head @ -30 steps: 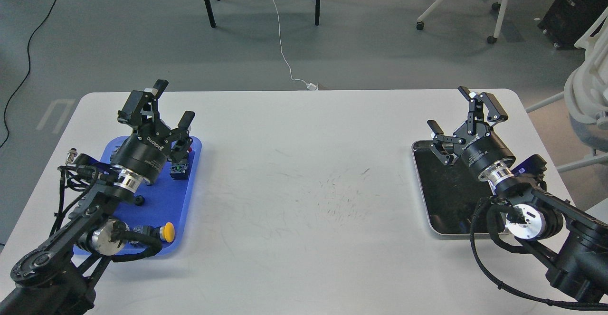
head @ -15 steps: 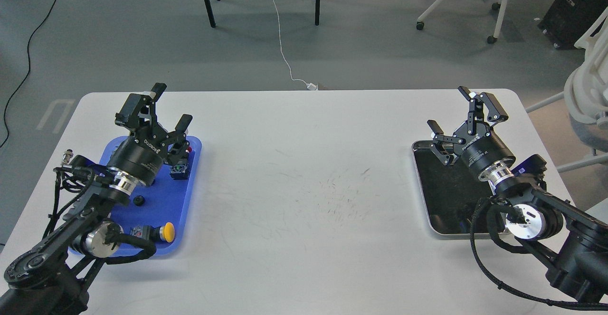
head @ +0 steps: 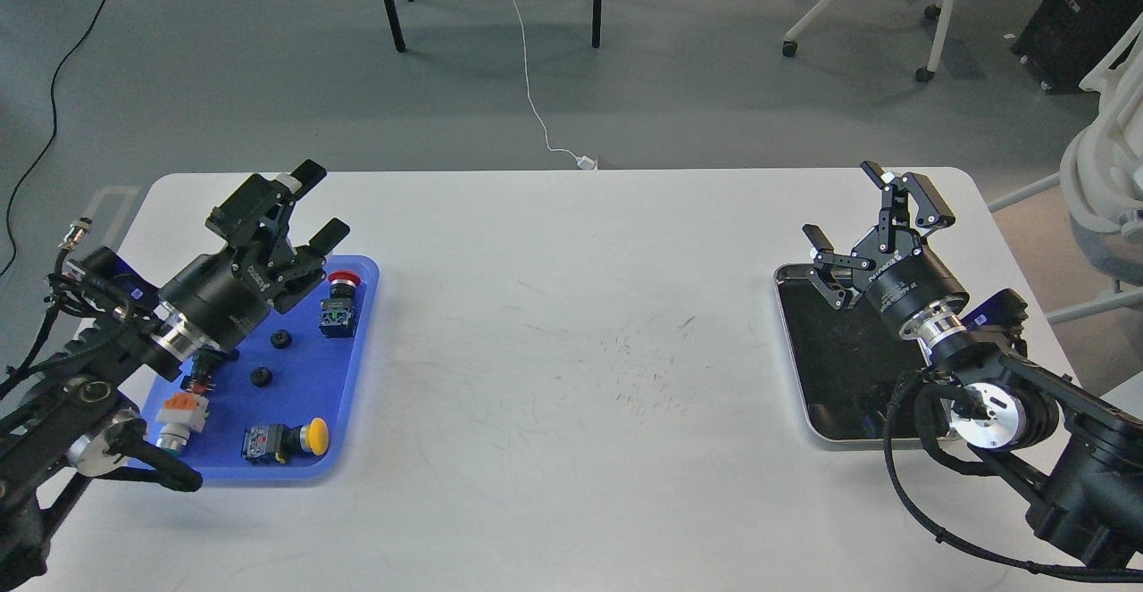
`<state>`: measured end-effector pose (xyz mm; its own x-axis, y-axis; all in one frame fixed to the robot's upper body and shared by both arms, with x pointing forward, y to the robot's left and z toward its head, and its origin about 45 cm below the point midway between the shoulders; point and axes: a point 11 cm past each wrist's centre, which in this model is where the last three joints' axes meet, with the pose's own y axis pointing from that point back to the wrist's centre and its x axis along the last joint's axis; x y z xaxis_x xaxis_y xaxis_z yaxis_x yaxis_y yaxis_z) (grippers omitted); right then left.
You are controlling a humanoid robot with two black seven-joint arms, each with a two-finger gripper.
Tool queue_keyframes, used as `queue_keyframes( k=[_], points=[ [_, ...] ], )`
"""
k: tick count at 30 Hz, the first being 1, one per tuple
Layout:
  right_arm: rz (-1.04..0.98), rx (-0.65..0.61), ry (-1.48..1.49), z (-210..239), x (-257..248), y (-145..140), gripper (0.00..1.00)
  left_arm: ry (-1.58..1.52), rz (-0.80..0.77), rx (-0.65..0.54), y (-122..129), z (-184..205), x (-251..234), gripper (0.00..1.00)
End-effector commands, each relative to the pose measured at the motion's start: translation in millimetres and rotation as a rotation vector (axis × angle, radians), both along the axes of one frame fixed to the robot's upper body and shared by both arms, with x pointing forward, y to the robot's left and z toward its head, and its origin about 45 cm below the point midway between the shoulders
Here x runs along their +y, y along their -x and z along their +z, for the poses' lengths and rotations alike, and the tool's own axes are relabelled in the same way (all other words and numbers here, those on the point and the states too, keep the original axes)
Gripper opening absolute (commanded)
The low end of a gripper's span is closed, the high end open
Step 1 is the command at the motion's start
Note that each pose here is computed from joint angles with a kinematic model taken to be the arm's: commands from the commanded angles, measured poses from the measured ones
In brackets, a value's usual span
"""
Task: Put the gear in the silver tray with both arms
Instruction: 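Reach into the blue tray and grasp a small black gear with left gripper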
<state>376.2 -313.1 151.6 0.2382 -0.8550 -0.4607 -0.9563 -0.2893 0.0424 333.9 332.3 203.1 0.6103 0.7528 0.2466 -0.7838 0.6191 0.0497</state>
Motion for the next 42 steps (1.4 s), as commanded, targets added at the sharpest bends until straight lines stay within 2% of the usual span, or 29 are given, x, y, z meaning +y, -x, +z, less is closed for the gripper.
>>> queue_keyframes(
  k=[1,6,12,16,23,32,42],
  points=[
    [0.001,-0.004,0.001,2,0,-1,0.99,-0.361,-0.123,-0.056,1,11,17,0.98],
    [-0.001,-0.003,0.003,1,0,-1,0.99,-0.904,-0.314,-0.078,5,6,49,0.98],
    [0.002,-0.005,0.002,2,0,-1,0.99,-1.319,-0.472,-0.214,-6,-16,63,0.95],
    [0.0,-0.005,0.004,2,-1,-1,0.99,-1.346,-0.547,-0.225,-11,-26,48,0.89],
    [-0.007,-0.004,0.018,3,-8,0,0.99,-1.361,-0.55,-0.152,-12,-49,57,0.69],
    [-0.006,0.0,0.017,1,-8,1,0.99,-1.37,-0.531,-0.108,-13,-63,65,0.72],
    [-0.006,0.0,0.017,1,-8,1,0.99,-1.396,-0.536,-0.077,-8,-72,77,0.7]
  ],
)
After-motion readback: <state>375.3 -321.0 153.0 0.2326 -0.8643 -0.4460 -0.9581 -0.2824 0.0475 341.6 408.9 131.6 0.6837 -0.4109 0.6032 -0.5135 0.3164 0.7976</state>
